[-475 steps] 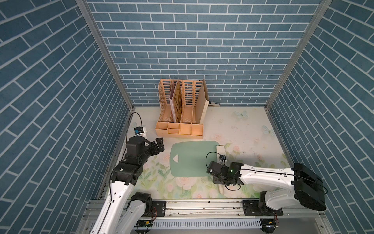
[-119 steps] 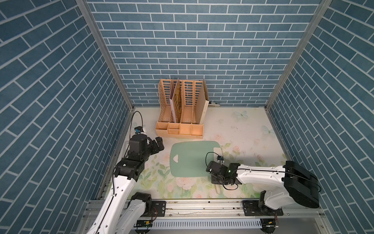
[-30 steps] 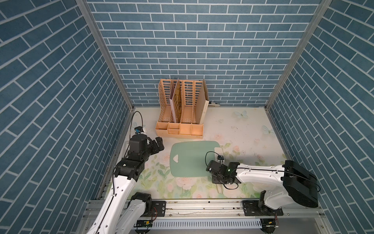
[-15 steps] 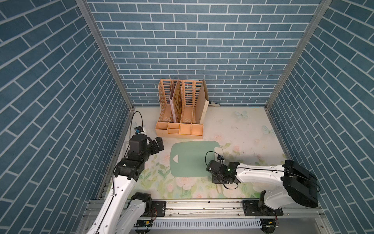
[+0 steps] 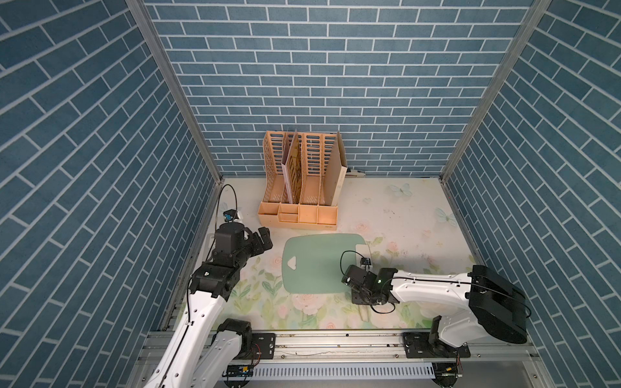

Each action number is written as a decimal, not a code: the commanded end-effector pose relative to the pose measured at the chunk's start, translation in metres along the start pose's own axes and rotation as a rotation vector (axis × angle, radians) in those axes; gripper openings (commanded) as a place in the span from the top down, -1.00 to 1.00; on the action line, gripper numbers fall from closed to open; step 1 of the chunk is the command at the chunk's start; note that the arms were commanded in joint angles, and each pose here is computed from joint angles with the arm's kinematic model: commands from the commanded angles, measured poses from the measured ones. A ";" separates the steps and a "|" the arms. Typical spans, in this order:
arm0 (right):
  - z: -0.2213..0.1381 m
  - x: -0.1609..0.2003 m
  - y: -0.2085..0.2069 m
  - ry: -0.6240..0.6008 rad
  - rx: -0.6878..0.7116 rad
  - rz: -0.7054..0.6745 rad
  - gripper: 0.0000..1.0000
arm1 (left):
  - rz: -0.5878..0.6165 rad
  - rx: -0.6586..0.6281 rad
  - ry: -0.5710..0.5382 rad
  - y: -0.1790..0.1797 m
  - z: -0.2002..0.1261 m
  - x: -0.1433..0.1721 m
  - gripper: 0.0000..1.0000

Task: Align the knife with the edge of the cutting board
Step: Place the knife at the edge of the cutting board.

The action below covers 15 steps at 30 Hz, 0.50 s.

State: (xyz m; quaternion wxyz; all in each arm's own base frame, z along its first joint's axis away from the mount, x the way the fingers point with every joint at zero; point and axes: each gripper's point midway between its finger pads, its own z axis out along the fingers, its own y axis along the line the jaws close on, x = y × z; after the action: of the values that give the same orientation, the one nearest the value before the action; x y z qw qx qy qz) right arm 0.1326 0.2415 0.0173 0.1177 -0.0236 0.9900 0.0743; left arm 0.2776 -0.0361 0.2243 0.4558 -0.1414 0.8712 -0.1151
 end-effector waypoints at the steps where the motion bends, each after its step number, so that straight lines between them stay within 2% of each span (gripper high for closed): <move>1: 0.004 0.009 -0.004 0.041 0.028 -0.024 0.48 | -0.005 -0.007 -0.007 0.003 0.000 0.001 -0.99; 15: 0.005 0.010 -0.005 0.046 0.038 -0.030 0.48 | -0.005 -0.007 -0.007 0.003 0.000 0.001 -0.99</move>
State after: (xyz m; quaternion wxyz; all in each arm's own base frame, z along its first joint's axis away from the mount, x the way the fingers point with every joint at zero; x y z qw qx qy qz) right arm 0.1316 0.2432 0.0170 0.1149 -0.0253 0.9902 0.0749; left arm 0.2776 -0.0361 0.2243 0.4558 -0.1414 0.8712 -0.1151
